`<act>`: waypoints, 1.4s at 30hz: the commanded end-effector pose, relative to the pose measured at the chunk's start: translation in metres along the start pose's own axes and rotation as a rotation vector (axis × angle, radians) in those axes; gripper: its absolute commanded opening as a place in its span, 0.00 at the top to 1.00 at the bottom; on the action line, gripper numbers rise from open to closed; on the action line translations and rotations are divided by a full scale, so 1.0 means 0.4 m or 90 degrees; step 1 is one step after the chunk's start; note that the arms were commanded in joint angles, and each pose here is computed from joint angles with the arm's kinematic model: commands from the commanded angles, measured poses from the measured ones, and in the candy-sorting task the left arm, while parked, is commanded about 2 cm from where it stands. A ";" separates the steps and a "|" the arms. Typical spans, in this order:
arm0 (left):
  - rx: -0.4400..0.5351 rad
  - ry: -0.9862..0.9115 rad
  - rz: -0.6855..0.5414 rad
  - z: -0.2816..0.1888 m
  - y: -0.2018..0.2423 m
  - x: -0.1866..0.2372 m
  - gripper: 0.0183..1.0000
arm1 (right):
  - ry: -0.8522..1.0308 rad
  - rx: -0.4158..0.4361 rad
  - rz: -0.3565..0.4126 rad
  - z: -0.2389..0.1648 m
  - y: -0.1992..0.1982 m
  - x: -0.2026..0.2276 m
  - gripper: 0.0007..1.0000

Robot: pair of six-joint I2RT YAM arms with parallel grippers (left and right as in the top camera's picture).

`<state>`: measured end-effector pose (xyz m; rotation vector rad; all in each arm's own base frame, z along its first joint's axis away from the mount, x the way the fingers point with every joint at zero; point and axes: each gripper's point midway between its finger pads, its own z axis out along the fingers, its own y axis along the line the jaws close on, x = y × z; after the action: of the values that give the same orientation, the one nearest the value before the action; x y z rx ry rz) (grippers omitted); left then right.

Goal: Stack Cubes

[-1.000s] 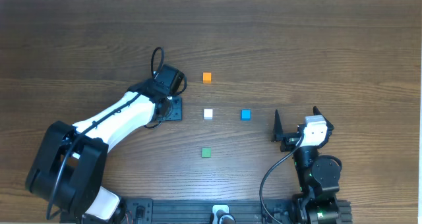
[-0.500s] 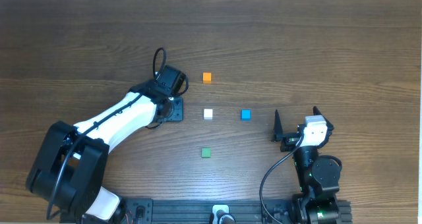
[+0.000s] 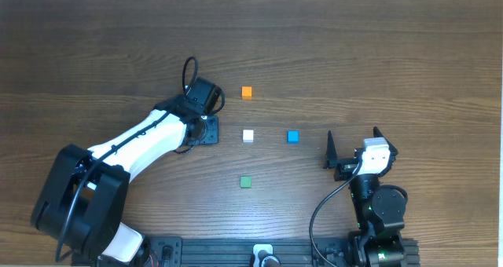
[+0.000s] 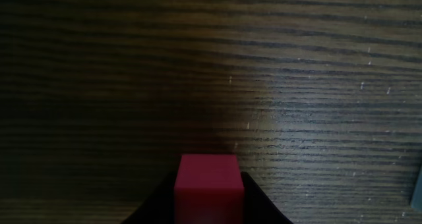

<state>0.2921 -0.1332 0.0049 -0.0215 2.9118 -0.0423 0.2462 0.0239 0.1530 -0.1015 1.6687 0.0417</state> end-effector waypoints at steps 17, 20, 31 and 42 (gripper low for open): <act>0.051 -0.065 -0.038 -0.240 -0.247 -0.098 0.98 | -0.002 -0.004 -0.001 0.000 0.004 0.005 0.01; 0.054 -0.059 -0.026 -0.228 -0.295 -0.090 0.98 | -0.002 -0.004 -0.001 0.000 0.004 0.005 0.01; 0.011 0.004 -0.049 -0.125 -0.323 -0.034 0.98 | -0.002 -0.004 -0.001 0.000 0.004 0.005 0.01; -0.010 0.023 -0.047 -0.087 -0.317 -0.020 0.98 | -0.002 -0.004 -0.001 0.000 0.004 0.005 0.01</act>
<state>0.2927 -0.2582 0.0538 -0.1050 2.9355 -0.0647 0.2462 0.0240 0.1532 -0.1014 1.6680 0.0424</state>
